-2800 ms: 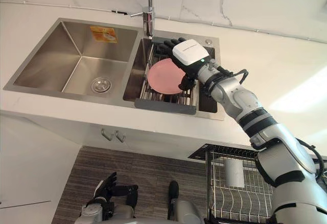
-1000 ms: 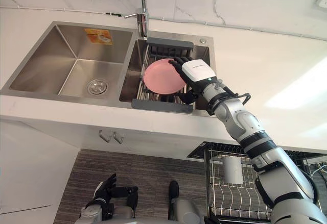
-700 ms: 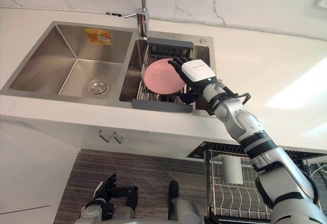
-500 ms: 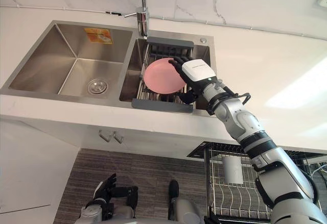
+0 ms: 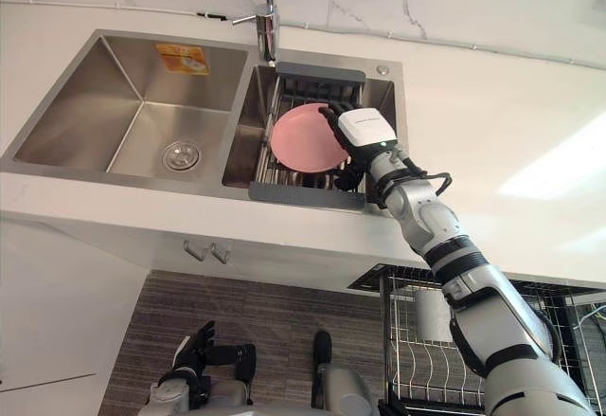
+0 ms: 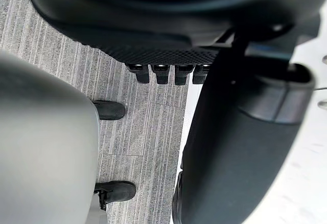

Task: Walk over to the sink, pick up the cup, carry it to the dishwasher, place the cup inside the dishwasher, then close the dishwasher door

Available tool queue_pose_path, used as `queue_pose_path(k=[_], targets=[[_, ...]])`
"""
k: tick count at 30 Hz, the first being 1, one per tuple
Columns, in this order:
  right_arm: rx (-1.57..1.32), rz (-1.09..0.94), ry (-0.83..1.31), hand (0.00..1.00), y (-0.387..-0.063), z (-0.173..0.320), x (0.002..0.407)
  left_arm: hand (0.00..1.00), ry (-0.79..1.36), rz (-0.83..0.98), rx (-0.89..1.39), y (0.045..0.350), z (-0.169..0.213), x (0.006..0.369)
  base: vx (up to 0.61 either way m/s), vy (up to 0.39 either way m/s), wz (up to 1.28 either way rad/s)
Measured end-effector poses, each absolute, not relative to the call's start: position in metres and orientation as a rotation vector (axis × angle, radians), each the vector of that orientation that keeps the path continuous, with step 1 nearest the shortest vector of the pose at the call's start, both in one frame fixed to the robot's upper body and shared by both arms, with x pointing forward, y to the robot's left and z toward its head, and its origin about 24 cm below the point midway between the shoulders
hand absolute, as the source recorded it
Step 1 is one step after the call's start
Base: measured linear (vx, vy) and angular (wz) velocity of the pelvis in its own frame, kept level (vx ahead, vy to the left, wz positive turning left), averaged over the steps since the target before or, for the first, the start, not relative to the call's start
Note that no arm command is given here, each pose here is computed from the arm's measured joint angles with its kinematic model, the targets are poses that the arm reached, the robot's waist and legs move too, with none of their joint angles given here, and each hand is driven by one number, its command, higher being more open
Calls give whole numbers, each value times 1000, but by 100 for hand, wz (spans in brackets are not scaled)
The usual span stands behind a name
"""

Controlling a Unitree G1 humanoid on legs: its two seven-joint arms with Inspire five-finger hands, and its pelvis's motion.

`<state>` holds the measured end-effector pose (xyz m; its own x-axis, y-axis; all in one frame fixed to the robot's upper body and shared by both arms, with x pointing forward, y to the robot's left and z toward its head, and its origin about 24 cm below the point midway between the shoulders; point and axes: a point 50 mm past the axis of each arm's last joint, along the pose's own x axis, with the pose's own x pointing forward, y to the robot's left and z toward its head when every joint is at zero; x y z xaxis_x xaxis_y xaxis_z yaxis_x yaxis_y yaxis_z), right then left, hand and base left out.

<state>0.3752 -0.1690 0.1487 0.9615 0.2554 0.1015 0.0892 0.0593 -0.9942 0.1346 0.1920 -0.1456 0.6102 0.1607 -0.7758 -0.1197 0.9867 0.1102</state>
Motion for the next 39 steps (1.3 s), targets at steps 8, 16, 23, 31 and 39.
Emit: queue_pose_path(k=[8, 16, 23, 31, 39], targets=[[-1497, 61, -290, 100, -169, 166, 384, 100, 887, 192, 26, 195, -144, 138, 0, 0, 0], [-1491, 63, -297, 100, -166, 169, 385, 100, 885, 202, 33, 196, -143, 138, 1, -3, 1], [-1494, 65, -302, 100, -165, 174, 387, 100, 882, 201, 29, 194, -143, 140, 0, 0, 0], [-1499, 80, -291, 100, -161, 178, 391, 100, 881, 202, 27, 194, -143, 140, 0, 0, 0], [-1520, 117, -308, 100, -152, 183, 393, 100, 881, 202, 27, 194, -143, 140, 0, 0, 0]])
